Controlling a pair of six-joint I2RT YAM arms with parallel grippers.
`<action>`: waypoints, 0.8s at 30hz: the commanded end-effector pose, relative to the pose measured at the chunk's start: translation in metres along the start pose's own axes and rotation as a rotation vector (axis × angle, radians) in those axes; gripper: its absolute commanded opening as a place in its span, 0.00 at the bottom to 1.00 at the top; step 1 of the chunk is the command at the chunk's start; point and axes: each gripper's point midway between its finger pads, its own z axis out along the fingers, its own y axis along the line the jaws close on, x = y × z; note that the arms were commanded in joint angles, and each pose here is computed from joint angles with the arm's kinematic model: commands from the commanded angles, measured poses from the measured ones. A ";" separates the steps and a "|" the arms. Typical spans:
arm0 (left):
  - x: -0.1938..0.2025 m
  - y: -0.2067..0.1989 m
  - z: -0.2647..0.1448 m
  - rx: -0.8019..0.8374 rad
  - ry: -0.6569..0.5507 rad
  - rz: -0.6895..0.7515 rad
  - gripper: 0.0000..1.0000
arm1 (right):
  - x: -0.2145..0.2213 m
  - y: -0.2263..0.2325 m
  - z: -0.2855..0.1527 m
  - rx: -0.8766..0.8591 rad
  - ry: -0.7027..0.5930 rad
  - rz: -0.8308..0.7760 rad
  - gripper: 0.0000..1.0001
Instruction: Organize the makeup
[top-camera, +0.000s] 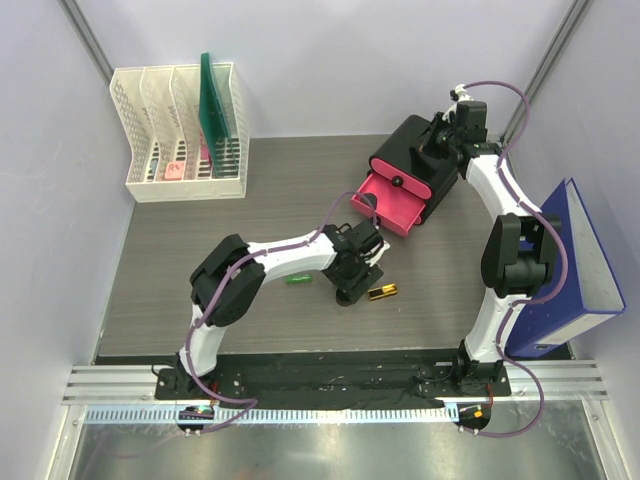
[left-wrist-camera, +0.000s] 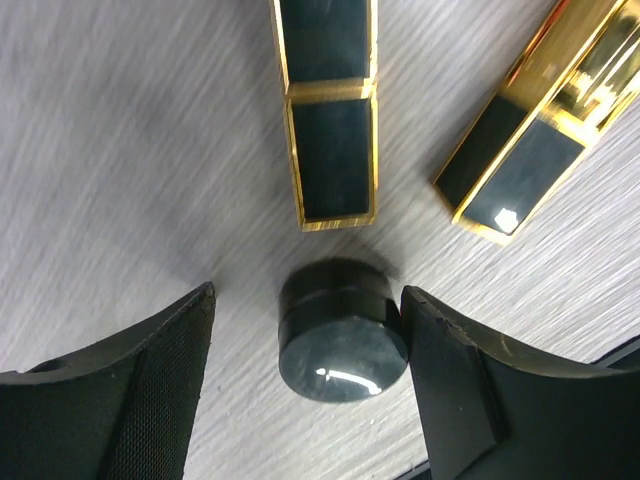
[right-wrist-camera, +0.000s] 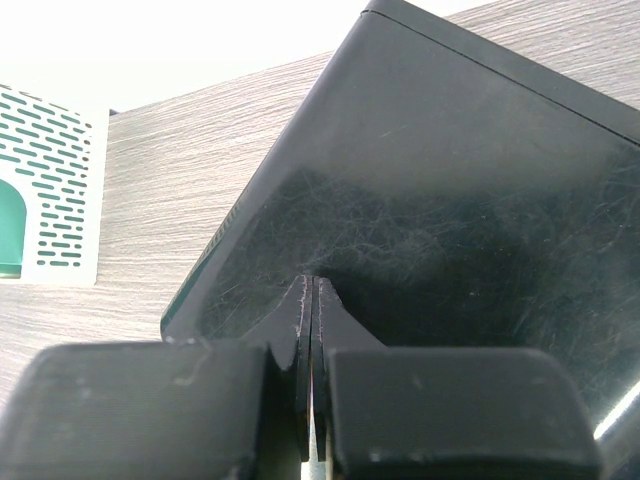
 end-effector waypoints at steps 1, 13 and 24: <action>0.018 0.001 -0.013 -0.022 0.038 -0.014 0.75 | 0.142 -0.071 -0.004 0.244 0.444 0.067 0.01; 0.014 -0.003 -0.014 0.000 0.034 -0.005 0.06 | 0.144 -0.072 -0.004 0.246 0.449 0.072 0.01; -0.091 0.001 -0.057 -0.014 -0.198 -0.049 0.00 | 0.146 -0.071 -0.003 0.242 0.454 0.076 0.01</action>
